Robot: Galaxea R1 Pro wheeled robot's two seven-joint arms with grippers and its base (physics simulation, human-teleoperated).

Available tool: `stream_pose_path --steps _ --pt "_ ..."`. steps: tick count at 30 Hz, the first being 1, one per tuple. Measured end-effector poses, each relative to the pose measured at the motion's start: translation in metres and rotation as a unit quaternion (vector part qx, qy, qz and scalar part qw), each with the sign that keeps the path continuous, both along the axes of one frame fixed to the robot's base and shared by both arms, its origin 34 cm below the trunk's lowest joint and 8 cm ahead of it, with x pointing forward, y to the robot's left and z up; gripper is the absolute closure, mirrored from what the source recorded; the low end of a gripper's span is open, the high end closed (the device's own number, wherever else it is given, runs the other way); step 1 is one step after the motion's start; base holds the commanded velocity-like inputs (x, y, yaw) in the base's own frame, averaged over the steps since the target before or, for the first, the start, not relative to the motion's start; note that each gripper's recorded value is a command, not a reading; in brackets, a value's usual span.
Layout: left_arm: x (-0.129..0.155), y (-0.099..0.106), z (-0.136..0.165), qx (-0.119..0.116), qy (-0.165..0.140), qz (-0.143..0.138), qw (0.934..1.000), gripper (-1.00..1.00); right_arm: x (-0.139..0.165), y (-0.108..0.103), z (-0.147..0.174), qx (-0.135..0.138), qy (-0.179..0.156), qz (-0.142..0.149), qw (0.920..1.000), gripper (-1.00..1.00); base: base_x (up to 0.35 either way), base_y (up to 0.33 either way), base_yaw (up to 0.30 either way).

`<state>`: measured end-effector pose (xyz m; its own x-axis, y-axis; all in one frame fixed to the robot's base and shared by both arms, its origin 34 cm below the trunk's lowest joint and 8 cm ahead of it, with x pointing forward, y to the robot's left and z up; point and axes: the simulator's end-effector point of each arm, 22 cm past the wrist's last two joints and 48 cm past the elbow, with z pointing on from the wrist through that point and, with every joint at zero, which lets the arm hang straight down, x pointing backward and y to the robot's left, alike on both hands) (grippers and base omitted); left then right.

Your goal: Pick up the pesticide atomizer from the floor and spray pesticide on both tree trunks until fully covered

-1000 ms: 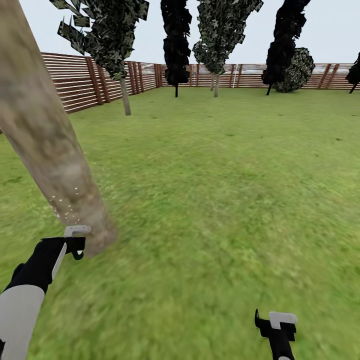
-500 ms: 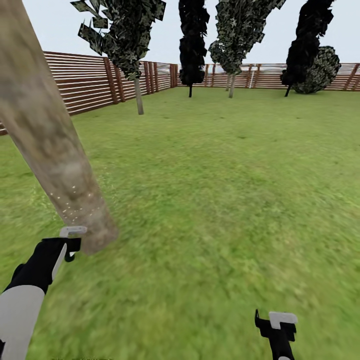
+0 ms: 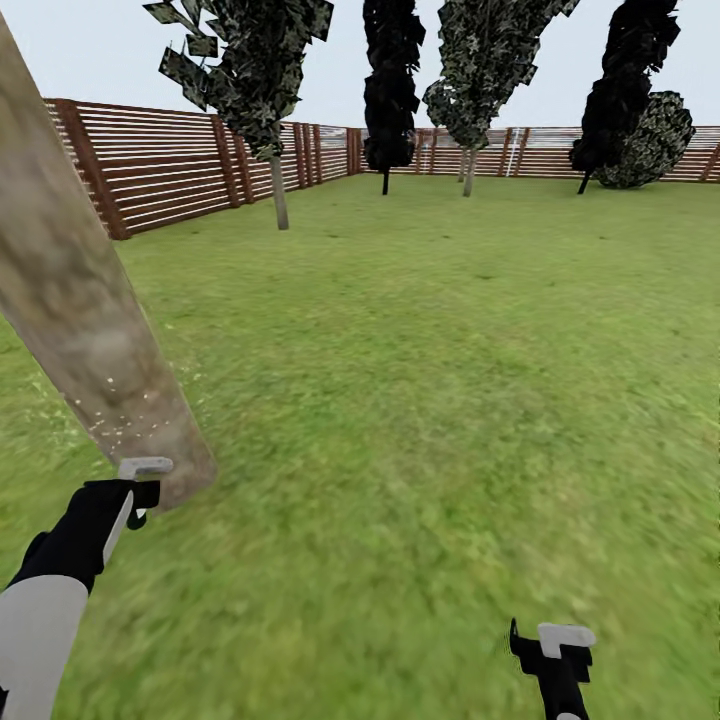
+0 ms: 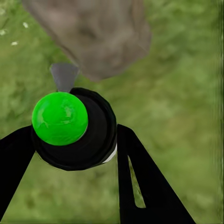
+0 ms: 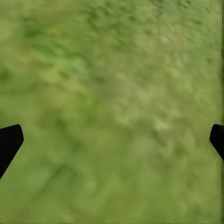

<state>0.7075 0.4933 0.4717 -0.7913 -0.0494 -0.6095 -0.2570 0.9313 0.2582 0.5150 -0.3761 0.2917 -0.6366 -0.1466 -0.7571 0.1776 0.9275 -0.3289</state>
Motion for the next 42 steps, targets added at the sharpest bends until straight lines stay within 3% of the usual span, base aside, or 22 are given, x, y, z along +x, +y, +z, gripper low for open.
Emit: stream_pose_path --steps 9,13,28,32,36,39,42 --pt "-0.001 0.001 0.000 0.000 0.000 0.002 1.0000 1.00 0.000 0.000 0.000 0.000 0.000 0.000 1.0000 -1.00 0.194 -0.234 0.223" --pt "-0.004 0.013 0.004 0.023 0.001 0.019 0.9995 1.00 0.000 0.000 0.000 0.000 0.000 0.000 1.0000 -1.00 0.203 -0.229 0.276" --pt "0.000 0.013 0.010 0.022 -0.006 0.022 0.9995 1.00 0.000 0.000 0.000 0.000 0.000 0.000 1.0000 -1.00 0.164 -0.208 0.137" --pt "-0.003 0.017 0.017 0.018 0.012 0.032 0.9993 1.00 0.000 0.000 0.000 0.000 0.000 0.000 1.0000 -1.00 -0.047 -0.109 0.269" --pt "0.014 0.022 0.050 0.029 -0.021 0.032 0.9988 1.00 -0.001 0.006 -0.002 0.006 0.002 0.002 1.0000 -1.00 -0.002 -0.004 0.056" --pt "0.047 0.019 0.091 0.024 -0.061 0.032 0.9973 1.00 -0.001 0.005 -0.002 0.005 0.003 0.002 1.0000 -1.00 0.000 0.000 0.002" --pt "0.050 0.018 0.095 0.023 -0.066 0.031 0.9970 1.00 0.000 0.001 -0.001 0.001 0.002 0.001 1.0000 -1.00 0.000 0.000 0.000"
